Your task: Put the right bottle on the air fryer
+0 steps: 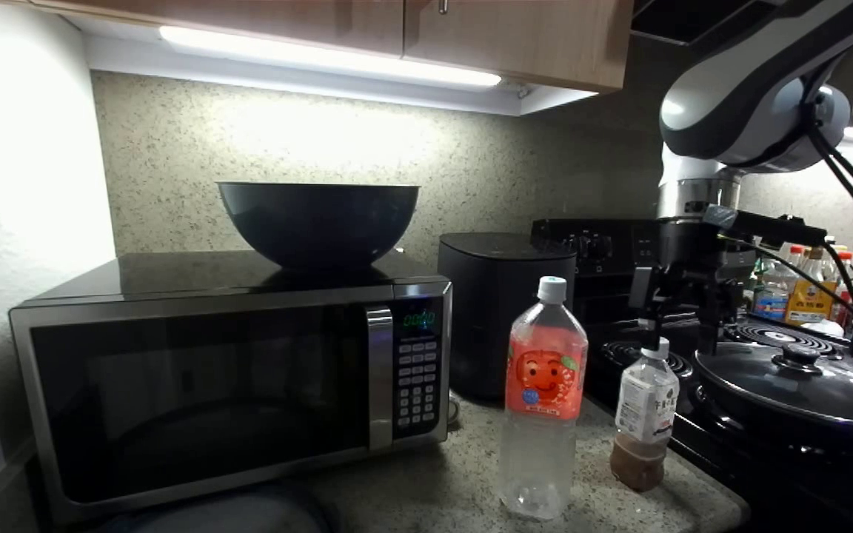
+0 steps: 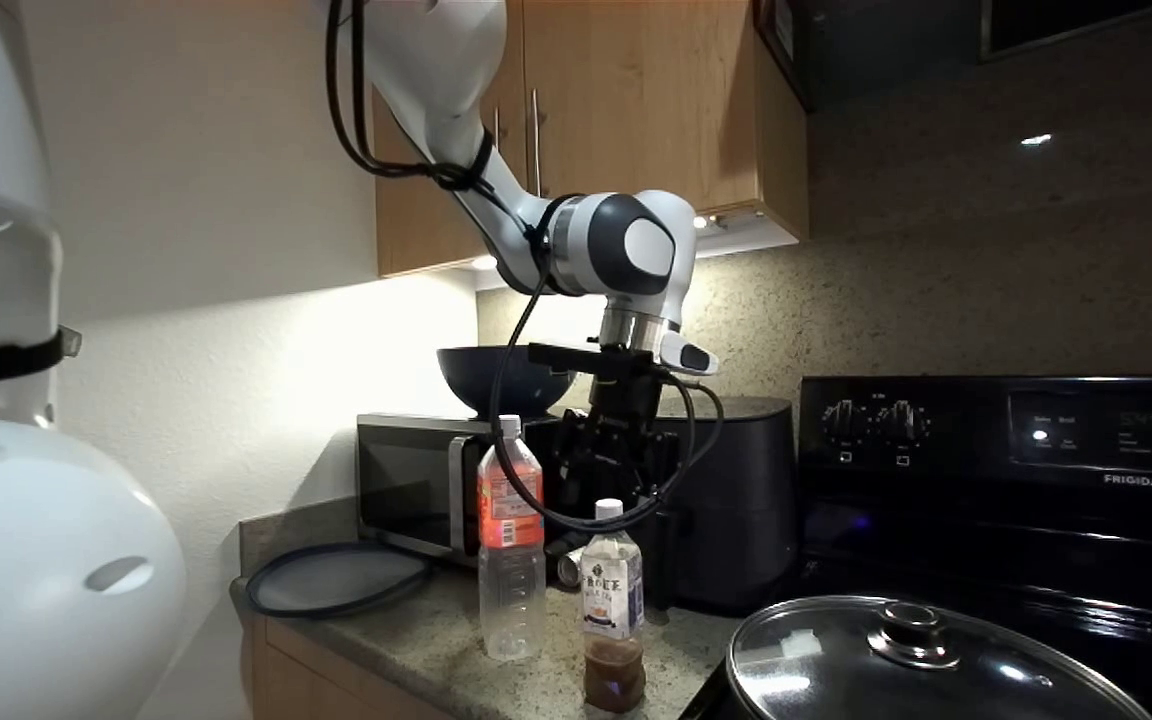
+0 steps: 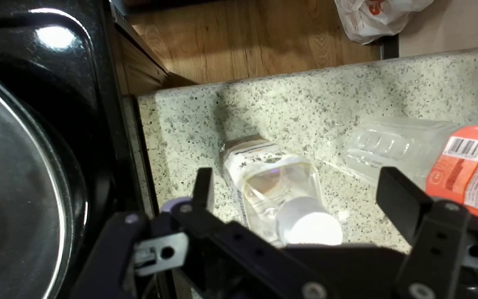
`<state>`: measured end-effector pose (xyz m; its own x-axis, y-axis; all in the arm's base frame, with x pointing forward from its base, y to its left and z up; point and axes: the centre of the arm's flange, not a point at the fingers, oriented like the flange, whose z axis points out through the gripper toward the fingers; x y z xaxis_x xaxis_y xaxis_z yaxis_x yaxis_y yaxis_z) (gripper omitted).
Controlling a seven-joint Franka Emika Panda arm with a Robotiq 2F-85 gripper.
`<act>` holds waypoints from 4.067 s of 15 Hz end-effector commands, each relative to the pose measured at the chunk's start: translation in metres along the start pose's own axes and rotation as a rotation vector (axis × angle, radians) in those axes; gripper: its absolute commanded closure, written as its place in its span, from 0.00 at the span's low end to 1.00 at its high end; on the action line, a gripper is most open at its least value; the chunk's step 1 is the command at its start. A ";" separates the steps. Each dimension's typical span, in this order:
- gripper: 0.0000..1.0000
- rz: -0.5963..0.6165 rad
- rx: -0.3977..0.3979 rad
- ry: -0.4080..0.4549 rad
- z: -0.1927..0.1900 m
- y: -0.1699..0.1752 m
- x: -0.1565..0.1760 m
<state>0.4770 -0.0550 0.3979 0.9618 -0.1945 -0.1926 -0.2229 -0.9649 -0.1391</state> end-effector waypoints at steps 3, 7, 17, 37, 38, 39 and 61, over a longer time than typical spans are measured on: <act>0.00 -0.043 0.008 -0.039 0.011 0.006 0.009; 0.00 -0.080 -0.012 -0.049 0.014 0.004 0.015; 0.41 -0.131 -0.013 -0.033 0.007 0.002 0.036; 0.88 -0.102 -0.103 0.133 -0.043 -0.029 0.017; 0.88 -0.111 -0.106 0.177 -0.052 -0.038 0.012; 0.88 -0.119 -0.112 0.214 -0.061 -0.046 0.008; 0.88 -0.241 0.015 1.406 -0.165 -0.090 -0.086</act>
<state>0.4505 0.0166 0.5940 0.4401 -0.0533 0.8964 -0.0109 -0.9985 -0.0541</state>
